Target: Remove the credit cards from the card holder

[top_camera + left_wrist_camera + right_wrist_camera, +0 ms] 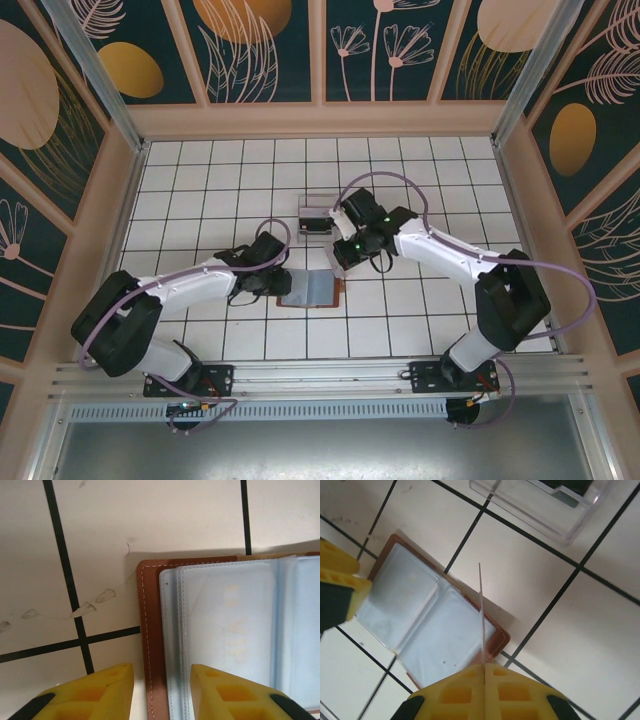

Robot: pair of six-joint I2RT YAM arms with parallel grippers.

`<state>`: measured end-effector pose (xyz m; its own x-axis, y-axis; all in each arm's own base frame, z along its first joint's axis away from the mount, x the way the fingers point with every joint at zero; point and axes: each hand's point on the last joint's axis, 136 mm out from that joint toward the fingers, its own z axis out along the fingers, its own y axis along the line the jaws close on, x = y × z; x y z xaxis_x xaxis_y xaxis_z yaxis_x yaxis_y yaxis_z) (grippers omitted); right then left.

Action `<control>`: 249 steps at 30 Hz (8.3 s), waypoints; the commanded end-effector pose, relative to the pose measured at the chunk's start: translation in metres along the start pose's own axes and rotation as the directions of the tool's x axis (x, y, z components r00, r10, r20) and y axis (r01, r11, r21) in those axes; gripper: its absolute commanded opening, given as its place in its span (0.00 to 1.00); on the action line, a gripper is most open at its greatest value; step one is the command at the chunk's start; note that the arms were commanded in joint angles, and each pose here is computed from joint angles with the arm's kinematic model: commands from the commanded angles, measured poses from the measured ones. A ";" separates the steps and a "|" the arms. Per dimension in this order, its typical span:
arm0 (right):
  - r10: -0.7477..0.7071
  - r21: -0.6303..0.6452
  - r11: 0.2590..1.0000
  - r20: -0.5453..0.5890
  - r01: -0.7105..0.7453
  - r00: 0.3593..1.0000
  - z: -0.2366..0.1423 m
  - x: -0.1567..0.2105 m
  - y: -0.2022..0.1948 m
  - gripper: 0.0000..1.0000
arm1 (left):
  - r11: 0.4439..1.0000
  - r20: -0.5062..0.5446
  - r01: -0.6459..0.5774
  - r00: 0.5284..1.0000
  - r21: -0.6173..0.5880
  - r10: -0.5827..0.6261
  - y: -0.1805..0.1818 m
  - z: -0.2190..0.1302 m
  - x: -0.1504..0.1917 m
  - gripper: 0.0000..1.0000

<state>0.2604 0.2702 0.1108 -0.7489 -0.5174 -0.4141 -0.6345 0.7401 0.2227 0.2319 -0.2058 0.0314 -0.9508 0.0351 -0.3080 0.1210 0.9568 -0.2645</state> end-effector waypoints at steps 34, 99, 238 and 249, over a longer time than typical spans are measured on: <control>-0.790 0.034 0.567 -0.260 0.823 0.555 -0.015 -0.111 -0.045 0.00 | 0.996 0.073 0.070 0.995 -0.046 -0.067 0.025 -0.012 0.010 0.38; -0.837 -0.001 0.510 -0.233 0.860 0.496 0.065 -0.140 -0.044 0.45 | 0.995 0.053 0.073 0.996 -0.071 -0.069 0.028 -0.013 0.013 0.39; 0.544 0.257 0.828 -0.150 -0.498 0.826 0.103 0.026 0.080 0.37 | 0.980 0.142 0.198 0.969 0.032 -0.200 0.068 -0.021 -0.038 0.41; 0.529 0.357 0.814 -0.129 -0.459 0.839 0.090 0.026 0.069 0.39 | 0.981 0.133 0.191 0.972 0.036 -0.194 0.066 -0.020 -0.040 0.41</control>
<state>0.2138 0.3614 0.0364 -0.9915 -0.0852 -0.0987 -0.1001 0.9825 0.1573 0.2628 -0.1338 0.0367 -0.9146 -0.2025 -0.3500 -0.0787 0.9382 -0.3370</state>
